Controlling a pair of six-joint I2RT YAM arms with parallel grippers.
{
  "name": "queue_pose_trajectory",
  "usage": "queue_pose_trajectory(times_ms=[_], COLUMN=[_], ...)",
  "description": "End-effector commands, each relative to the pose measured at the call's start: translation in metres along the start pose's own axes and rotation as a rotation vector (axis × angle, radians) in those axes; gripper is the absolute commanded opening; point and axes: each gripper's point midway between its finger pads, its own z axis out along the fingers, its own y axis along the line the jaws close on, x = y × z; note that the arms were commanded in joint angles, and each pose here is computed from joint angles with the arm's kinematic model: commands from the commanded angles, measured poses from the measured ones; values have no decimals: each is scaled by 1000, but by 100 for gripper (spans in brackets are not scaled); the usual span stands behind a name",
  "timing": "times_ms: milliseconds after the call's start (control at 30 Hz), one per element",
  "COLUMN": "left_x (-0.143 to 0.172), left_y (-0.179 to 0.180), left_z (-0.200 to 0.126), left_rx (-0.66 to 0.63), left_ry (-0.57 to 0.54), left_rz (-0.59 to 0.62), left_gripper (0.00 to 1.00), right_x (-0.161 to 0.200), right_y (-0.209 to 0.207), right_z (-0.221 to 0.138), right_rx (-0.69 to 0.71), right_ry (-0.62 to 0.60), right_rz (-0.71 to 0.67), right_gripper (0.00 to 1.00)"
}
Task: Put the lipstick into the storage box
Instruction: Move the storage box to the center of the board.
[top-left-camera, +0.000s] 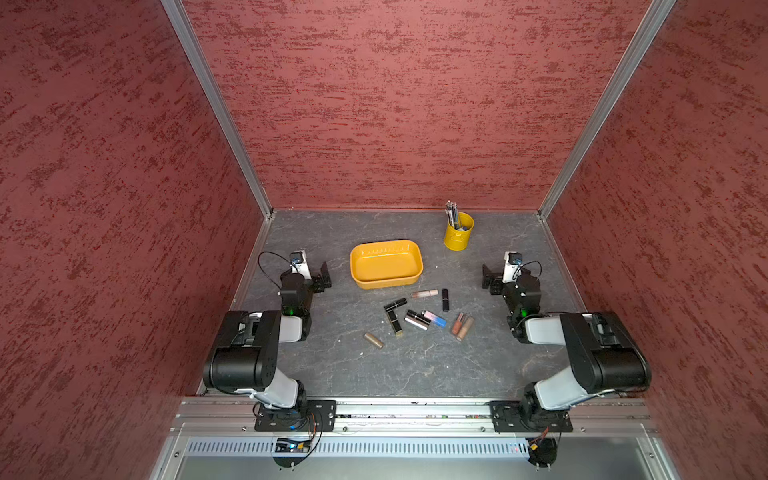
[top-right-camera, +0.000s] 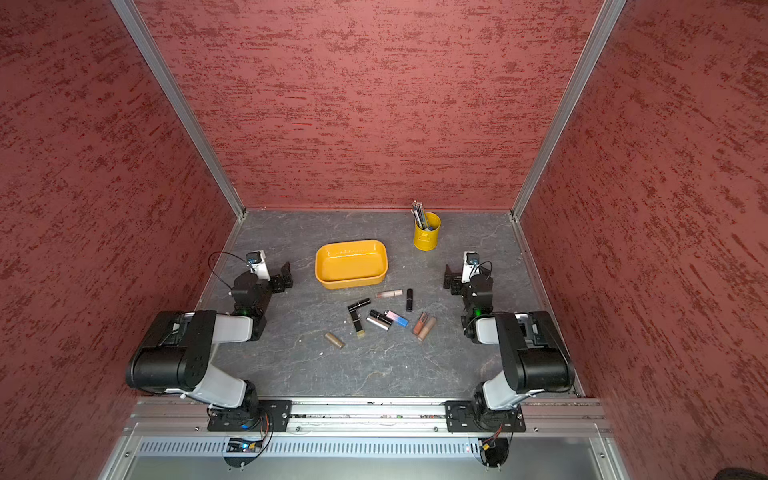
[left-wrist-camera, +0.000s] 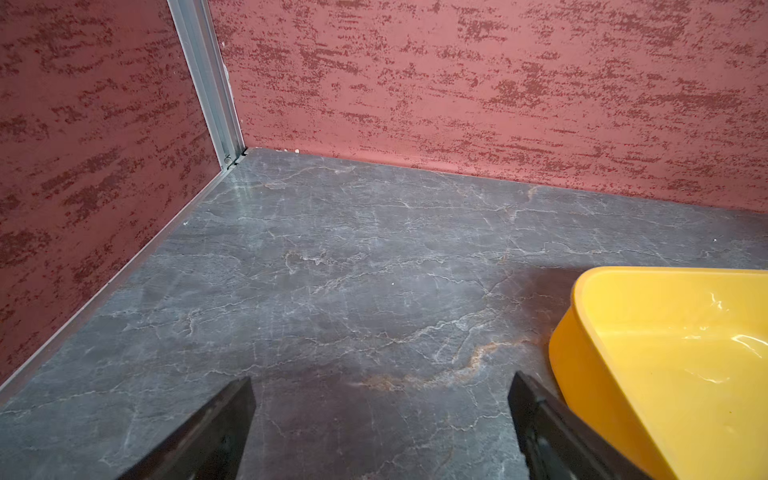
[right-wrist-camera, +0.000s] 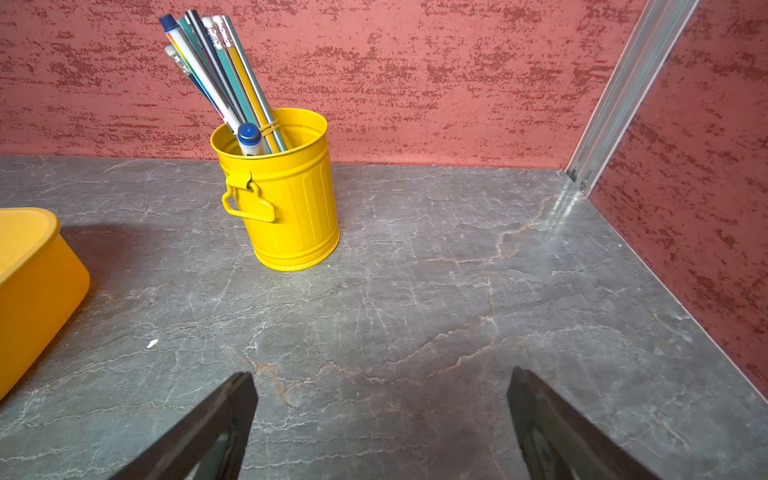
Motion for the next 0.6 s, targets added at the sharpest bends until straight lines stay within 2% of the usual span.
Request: queue_pose_trajectory(times_ms=[0, 567], left_x=[-2, -2], left_y=[-2, -1], left_z=[-1, -1], left_rx=[5, 16], left_ry=[-5, -6], left_rz=[12, 0], left_gripper=[100, 100], right_x=[0, 0], right_y=[1, 0], right_z=[0, 1], right_rx=[-11, -9], right_ry=[4, 10], right_rz=[-5, -1], right_gripper=[99, 99])
